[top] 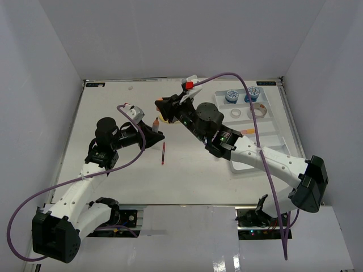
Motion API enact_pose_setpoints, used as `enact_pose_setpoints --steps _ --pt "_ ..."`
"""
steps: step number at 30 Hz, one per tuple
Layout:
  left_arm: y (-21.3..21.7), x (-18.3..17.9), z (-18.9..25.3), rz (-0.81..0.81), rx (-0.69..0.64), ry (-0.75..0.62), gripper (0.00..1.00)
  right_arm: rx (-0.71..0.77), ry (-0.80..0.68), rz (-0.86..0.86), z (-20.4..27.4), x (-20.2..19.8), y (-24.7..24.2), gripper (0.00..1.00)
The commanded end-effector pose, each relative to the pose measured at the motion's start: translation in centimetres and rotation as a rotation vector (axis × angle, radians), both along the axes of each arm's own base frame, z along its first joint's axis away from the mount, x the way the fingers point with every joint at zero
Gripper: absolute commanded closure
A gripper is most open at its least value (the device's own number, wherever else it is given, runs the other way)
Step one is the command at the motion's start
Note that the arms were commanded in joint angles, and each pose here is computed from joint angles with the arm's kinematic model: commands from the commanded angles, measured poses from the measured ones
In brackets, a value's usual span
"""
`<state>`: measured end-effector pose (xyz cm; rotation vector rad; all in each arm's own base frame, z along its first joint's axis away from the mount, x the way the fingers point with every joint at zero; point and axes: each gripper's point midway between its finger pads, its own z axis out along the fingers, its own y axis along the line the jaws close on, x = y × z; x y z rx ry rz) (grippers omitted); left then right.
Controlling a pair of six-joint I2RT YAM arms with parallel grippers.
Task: Sort the stationery into containers
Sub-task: Close the pen cap on the pen.
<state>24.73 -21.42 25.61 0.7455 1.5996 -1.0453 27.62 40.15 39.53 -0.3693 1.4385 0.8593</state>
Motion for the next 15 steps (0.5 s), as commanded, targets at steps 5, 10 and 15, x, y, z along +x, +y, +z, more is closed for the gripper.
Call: enact_pose_setpoints --steps 5,10,15 --pt "0.0 0.1 0.6 0.018 -0.012 -0.025 1.0 0.059 -0.005 0.024 0.8 -0.6 0.6 0.92" --pt "0.1 0.2 0.6 0.029 -0.012 -0.025 1.0 0.058 0.023 0.038 -0.3 -0.9 0.9 0.92" --pt "0.2 0.3 0.7 0.038 -0.013 -0.03 1.0 0.067 0.043 0.05 -0.9 -1.2 1.3 0.92"
